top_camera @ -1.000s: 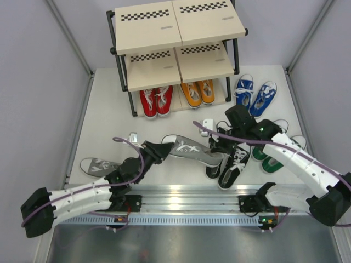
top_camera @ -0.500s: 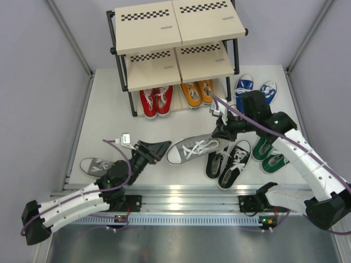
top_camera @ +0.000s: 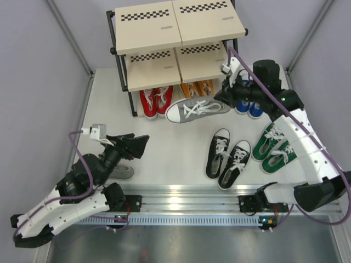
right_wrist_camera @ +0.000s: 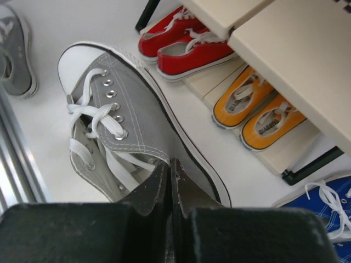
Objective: Place and organize the shoes onto the shoe shelf
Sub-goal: Pick up the shoe, then place the shoe at the shoe shelf.
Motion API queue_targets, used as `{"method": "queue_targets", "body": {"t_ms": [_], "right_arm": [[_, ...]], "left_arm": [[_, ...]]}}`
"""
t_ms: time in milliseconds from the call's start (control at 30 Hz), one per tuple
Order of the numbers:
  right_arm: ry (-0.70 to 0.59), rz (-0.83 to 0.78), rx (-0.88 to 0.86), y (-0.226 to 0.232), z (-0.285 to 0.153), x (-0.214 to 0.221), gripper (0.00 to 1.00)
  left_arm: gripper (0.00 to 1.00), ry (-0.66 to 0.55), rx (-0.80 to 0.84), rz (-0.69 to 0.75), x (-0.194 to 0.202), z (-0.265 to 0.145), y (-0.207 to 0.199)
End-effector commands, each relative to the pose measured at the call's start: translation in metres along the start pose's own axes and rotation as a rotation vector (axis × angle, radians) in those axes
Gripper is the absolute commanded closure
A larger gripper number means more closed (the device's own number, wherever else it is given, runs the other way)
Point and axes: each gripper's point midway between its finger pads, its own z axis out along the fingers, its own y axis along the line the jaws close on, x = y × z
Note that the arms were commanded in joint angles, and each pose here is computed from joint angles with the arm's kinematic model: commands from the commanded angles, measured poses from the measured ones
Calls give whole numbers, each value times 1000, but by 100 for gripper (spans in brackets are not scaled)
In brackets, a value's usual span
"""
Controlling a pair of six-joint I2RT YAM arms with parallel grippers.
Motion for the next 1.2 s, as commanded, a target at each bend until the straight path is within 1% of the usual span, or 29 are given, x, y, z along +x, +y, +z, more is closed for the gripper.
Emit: {"method": "queue_targets", "body": {"t_ms": [0, 67, 133, 167, 233, 267, 300, 333, 467, 700, 733, 933, 1167], "right_arm": [[-209, -14, 150, -44, -9, -73, 100], [-224, 46, 191, -62, -3, -80, 100], [-279, 90, 235, -77, -6, -99, 100], [-276, 121, 253, -88, -1, -97, 100], [-327, 164, 288, -100, -4, -112, 100], [-336, 170, 300, -106, -2, -113, 100], [-353, 209, 319, -113, -4, -114, 100], [-369, 251, 334, -118, -5, -115, 100], [-451, 317, 370, -132, -9, -125, 100], [-544, 537, 558, -170, -14, -118, 100], [-552, 564, 553, -172, -11, -118, 100], [-595, 723, 678, -198, -9, -100, 100], [-648, 848, 717, -214, 1, -93, 100]], "left_arm": [[15, 94, -103, 269, 12, -16, 39], [15, 97, -104, 310, 13, -22, 46], [15, 90, -94, 322, 16, -25, 50], [15, 83, -91, 320, 16, -27, 51], [15, 63, -72, 307, 11, -30, 50], [15, 53, -68, 302, 8, -32, 49], [15, 48, -69, 301, 7, -33, 50], [15, 34, -72, 291, 5, -35, 52], [15, 25, -59, 272, 6, -38, 52], [14, -26, -46, 226, -2, -46, 55], [14, -24, -50, 228, -2, -46, 56], [14, -15, -53, 236, 1, -44, 57], [14, -10, -55, 239, 4, -43, 58]]}}
